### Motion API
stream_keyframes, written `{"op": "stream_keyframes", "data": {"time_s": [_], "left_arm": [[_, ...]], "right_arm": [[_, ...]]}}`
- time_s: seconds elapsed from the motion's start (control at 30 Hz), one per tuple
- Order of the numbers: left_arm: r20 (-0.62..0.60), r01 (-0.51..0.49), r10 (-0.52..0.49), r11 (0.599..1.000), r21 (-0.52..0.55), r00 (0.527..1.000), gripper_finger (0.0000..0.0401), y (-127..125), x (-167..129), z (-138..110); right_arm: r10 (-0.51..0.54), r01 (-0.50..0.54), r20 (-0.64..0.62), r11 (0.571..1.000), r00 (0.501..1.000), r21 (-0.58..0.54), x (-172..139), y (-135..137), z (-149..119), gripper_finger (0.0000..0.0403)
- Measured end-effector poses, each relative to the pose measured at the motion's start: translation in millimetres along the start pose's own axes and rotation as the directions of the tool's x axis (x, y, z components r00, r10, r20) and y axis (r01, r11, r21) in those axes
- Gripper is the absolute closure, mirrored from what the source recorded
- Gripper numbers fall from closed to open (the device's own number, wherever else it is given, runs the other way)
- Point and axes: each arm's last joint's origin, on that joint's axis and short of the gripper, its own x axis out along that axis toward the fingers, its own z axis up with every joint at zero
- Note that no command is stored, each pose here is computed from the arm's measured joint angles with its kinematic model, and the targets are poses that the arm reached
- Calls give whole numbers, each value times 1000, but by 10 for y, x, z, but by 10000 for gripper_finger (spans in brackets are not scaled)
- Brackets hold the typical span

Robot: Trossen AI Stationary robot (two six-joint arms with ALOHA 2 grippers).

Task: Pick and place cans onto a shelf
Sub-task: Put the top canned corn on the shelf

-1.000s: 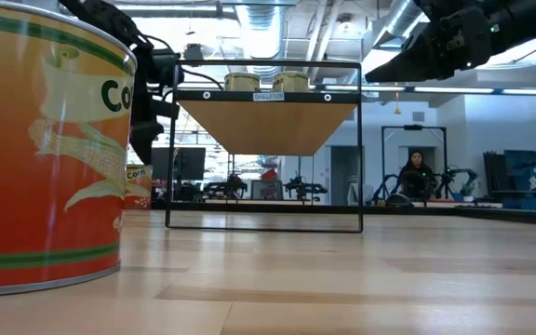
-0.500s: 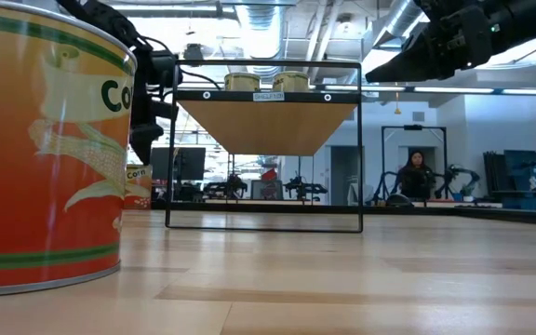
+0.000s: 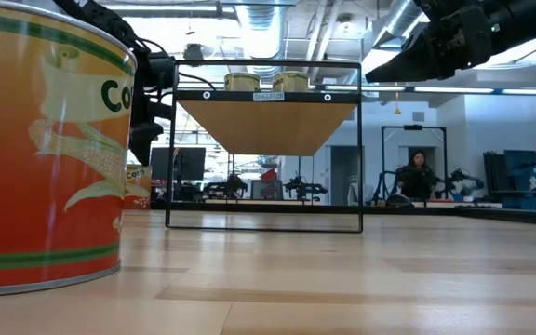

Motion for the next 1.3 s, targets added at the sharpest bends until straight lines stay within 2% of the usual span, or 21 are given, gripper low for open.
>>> {"op": "stream_keyframes", "data": {"time_s": [0.8,0.93,1.03,1.17,1.3], "left_arm": [[0,5,-5,1000,0,1000,282,0,2,-1],[-48,16,-15,1000,15,999,282,-24,102,-5],[-64,-11,13,999,33,998,283,-28,171,22],[-66,-27,31,998,64,997,306,-30,185,30],[-67,-34,41,995,98,997,365,-26,107,-9]], "right_arm": [[-1,1,3,1000,1000,1,1,0,2,391],[0,0,3,1000,1000,1,0,1,3,391],[1,-1,3,1000,1000,1,0,1,3,391],[0,0,3,1000,1000,1,0,1,3,391],[0,0,3,1000,1000,0,0,0,3,391]]}}
